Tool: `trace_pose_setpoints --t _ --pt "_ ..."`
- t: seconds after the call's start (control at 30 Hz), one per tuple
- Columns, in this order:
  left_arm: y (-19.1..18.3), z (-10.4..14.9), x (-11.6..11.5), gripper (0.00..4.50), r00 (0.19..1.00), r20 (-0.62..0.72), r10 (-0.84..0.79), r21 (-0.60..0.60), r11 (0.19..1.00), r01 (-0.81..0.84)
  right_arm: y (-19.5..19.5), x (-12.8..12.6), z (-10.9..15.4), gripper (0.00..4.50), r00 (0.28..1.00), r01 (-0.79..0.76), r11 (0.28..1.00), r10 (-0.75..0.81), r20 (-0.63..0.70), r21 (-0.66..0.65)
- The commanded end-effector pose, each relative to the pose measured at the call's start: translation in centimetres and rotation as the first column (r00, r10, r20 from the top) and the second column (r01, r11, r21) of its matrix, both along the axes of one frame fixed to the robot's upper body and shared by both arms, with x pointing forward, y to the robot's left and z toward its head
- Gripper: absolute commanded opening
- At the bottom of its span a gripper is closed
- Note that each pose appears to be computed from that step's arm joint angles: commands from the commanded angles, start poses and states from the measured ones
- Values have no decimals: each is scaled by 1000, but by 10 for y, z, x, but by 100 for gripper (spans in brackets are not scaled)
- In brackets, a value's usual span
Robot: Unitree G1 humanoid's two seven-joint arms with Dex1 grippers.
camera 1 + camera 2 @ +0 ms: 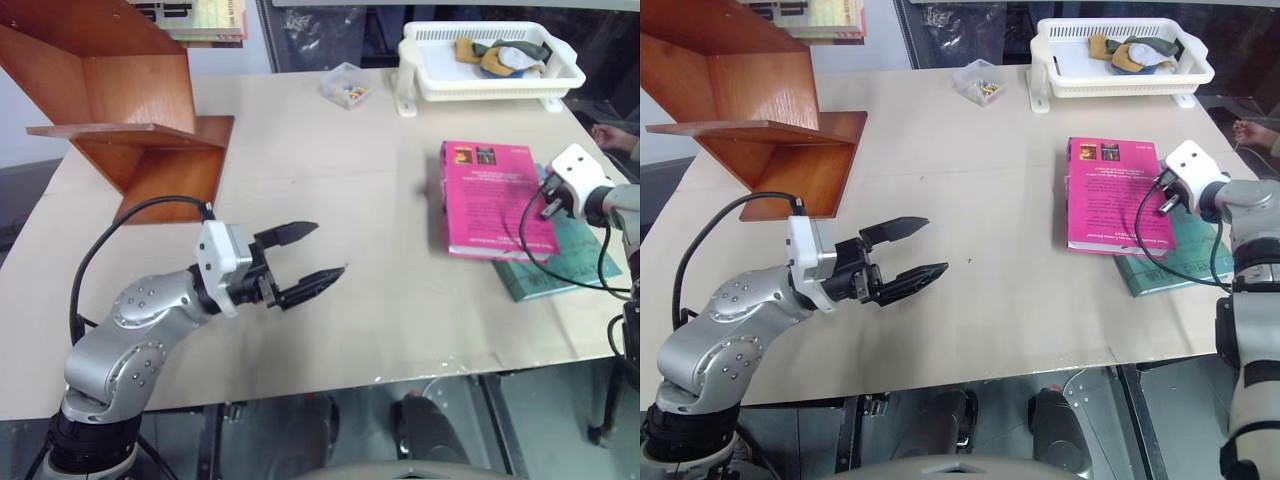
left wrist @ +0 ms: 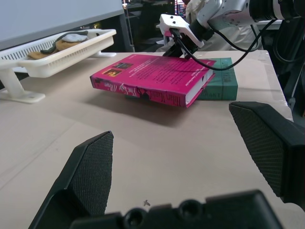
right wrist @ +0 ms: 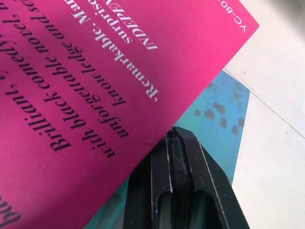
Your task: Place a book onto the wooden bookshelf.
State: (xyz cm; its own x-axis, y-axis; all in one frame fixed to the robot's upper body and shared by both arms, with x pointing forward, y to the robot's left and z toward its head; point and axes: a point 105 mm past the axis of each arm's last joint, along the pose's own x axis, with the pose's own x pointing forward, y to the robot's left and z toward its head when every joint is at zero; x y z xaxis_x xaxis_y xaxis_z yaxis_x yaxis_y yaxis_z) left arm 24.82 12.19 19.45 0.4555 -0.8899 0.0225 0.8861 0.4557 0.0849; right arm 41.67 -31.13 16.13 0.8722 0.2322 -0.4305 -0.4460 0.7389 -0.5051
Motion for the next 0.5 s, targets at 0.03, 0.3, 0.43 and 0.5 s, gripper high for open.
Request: trace_pose_setpoints --t 0.03,0.3,0.43,0.5 --pt "-2 10 -2 450 999 47 -19 -1 1000 19 -10 -5 9 1 1000 5 1000 -6 29 8" --pt "-4 8 3 450 999 30 -25 -7 1000 25 -41 -28 15 26 996 54 998 -52 66 -32" --pt "0 -2 7 450 1000 4 -29 0 1000 29 -57 -64 24 185 989 91 995 -85 125 -46" --pt "-1 -5 11 450 999 -4 -41 -3 999 41 -52 -91 30 280 985 100 995 -95 147 -25"
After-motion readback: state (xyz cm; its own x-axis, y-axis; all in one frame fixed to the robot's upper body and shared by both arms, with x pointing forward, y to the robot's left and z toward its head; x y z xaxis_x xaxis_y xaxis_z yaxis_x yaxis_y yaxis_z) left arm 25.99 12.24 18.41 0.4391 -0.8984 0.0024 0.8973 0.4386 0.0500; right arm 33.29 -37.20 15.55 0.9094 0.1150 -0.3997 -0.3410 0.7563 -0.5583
